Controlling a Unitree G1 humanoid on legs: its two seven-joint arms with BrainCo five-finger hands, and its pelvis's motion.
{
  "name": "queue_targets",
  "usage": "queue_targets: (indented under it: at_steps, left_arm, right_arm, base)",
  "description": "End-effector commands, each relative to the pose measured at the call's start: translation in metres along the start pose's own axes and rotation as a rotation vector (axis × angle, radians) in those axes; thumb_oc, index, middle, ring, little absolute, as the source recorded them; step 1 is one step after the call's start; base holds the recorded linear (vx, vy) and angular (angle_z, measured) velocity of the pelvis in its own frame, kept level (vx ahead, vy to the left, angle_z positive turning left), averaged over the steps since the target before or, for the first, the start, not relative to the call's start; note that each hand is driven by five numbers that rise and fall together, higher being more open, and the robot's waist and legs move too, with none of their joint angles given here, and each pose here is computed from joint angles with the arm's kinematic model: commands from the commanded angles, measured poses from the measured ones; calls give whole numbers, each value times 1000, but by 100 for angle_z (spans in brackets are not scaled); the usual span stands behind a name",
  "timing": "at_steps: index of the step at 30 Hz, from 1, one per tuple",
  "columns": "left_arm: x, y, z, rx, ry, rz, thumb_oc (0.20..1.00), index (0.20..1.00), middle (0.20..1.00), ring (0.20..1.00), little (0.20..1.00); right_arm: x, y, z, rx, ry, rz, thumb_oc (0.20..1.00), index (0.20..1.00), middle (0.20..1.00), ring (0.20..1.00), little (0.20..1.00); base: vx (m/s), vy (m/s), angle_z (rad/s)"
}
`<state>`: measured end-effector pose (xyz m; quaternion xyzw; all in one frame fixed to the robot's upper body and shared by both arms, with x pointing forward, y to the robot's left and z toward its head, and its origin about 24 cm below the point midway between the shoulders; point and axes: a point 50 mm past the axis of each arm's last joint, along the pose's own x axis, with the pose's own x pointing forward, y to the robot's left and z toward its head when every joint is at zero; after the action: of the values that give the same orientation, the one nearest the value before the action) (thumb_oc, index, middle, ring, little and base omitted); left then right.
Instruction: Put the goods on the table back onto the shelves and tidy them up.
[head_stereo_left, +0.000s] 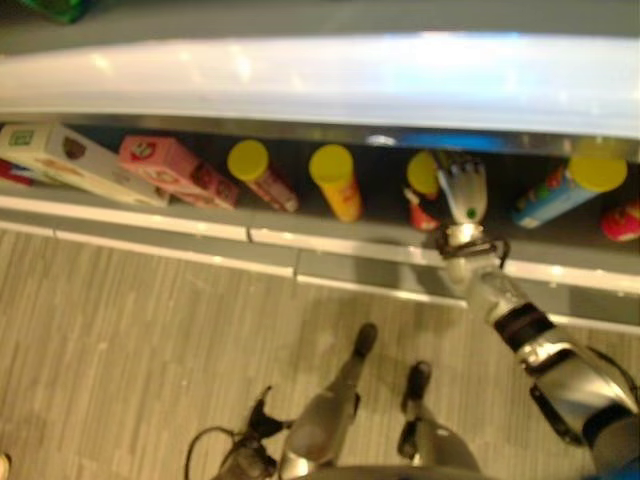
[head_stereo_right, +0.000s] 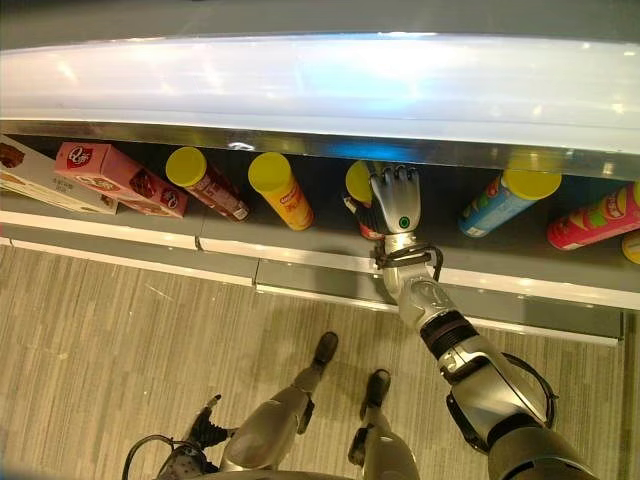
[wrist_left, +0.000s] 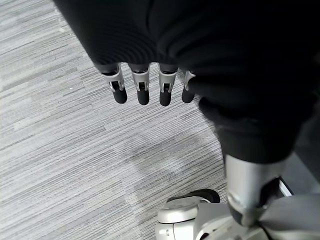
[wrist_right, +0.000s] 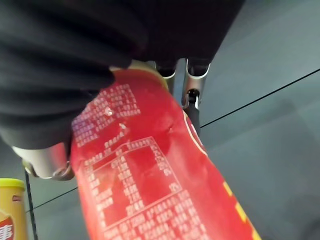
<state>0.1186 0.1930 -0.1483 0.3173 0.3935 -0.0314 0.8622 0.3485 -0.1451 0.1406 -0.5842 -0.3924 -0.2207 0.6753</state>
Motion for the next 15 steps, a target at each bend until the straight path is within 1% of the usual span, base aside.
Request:
queue_targets:
  at_steps: [1, 7, 8, 9, 10, 11, 15]
  left_arm:
    - [4, -16, 22, 44, -65, -48, 1000, 1000, 1000, 1000, 1000]
    - [4, -15, 19, 28, -49, -46, 1000, 1000, 1000, 1000, 1000]
    - [4, -15, 19, 28, -49, -46, 1000, 1000, 1000, 1000, 1000]
    - [4, -15, 20, 24, -48, -46, 1000, 1000, 1000, 1000, 1000]
    - [4, -15, 20, 24, -48, -46, 1000, 1000, 1000, 1000, 1000]
    - [4, -16, 20, 22, -48, -46, 1000, 1000, 1000, 1000, 1000]
    - [4, -16, 20, 15, -44, -42, 1000, 1000, 1000, 1000, 1000]
  right_arm:
    - [-2, -4, -19, -66, 37, -4, 200, 200, 200, 200, 200]
    - [-10, -1, -16, -47, 44, 22, 200, 200, 200, 200, 200]
    - [-10, -1, -16, -47, 44, 22, 253, 253, 253, 253, 253]
    - [-14, 2, -15, -38, 51, 38, 915, 915, 915, 915, 915]
    - [-14, 2, -15, -38, 52, 38, 915, 915, 915, 915, 915]
    - [-17, 3, -15, -32, 59, 46, 1000, 1000, 1000, 1000, 1000]
    - [-22, 6, -15, -9, 96, 47, 1000, 1000, 1000, 1000, 1000]
  base:
    - [0, 0, 0]
    - [0, 0, 0]
    - [0, 0, 0]
    - [0, 0, 0]
    - [0, 0, 0]
    - [0, 0, 0]
    - [0, 0, 0]
